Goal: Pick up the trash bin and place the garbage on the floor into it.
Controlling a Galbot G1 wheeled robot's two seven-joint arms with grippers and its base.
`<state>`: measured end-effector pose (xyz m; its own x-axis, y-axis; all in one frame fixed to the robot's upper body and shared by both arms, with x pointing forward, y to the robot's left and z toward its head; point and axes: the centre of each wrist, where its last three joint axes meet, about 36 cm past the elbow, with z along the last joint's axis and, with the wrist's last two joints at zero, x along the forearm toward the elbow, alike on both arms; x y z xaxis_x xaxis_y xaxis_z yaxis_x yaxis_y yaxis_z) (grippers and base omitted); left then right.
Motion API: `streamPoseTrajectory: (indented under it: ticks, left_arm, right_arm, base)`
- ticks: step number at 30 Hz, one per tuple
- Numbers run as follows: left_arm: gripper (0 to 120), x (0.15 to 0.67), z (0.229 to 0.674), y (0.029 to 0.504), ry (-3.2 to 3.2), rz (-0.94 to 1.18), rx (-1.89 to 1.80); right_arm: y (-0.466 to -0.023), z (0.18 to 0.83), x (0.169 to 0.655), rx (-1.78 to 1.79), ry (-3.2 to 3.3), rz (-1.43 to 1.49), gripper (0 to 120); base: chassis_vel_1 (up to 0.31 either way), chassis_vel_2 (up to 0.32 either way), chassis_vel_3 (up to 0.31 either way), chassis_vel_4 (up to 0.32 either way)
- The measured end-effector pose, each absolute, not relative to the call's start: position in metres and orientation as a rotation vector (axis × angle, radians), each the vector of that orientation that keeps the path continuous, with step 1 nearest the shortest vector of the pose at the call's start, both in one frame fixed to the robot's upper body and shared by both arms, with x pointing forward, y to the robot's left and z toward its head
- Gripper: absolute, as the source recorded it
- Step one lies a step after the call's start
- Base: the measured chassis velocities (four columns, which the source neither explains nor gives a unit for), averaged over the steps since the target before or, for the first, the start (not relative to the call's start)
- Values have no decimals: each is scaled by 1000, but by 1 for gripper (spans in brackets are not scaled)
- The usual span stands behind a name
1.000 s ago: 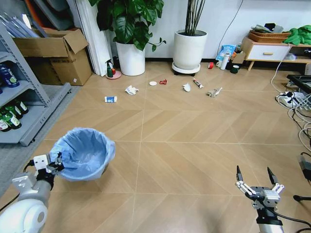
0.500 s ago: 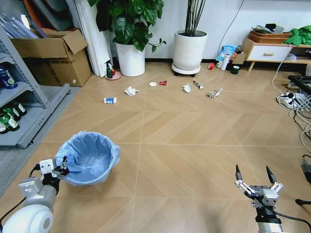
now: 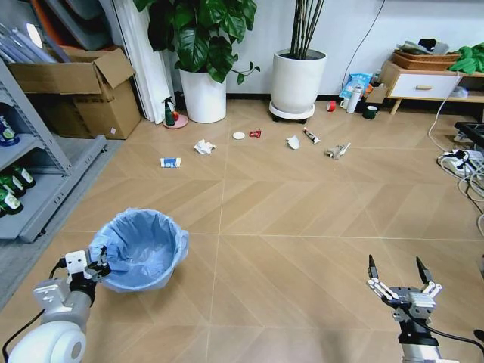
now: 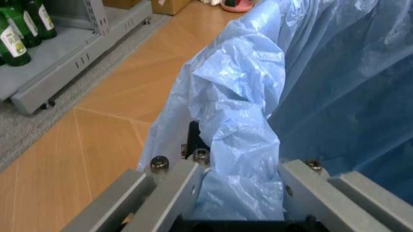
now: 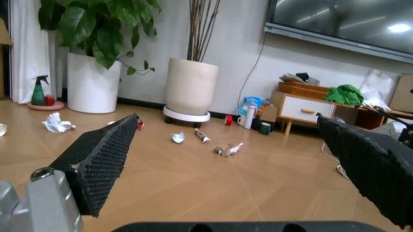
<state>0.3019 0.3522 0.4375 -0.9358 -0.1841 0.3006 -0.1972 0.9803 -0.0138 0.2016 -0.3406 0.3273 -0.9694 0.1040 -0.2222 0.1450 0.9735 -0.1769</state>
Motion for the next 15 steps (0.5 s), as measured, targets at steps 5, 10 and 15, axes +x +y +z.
streamPoseTrajectory:
  ticks: [5,10,15]
  left_arm:
    - [1,303,438,352,-2823,60,278]
    - [1,303,437,352,-2821,61,275]
    - [1,303,436,351,-2818,64,273]
  right_arm:
    - [-341,327,202,188,2906,-284,100]
    - [-341,327,202,190,2905,-284,100]
    - [-342,328,202,191,2904,-285,100]
  base:
    - [-41,131,55,-120]
    - [-51,150,56,-145]
    - [-37,148,32,-138]
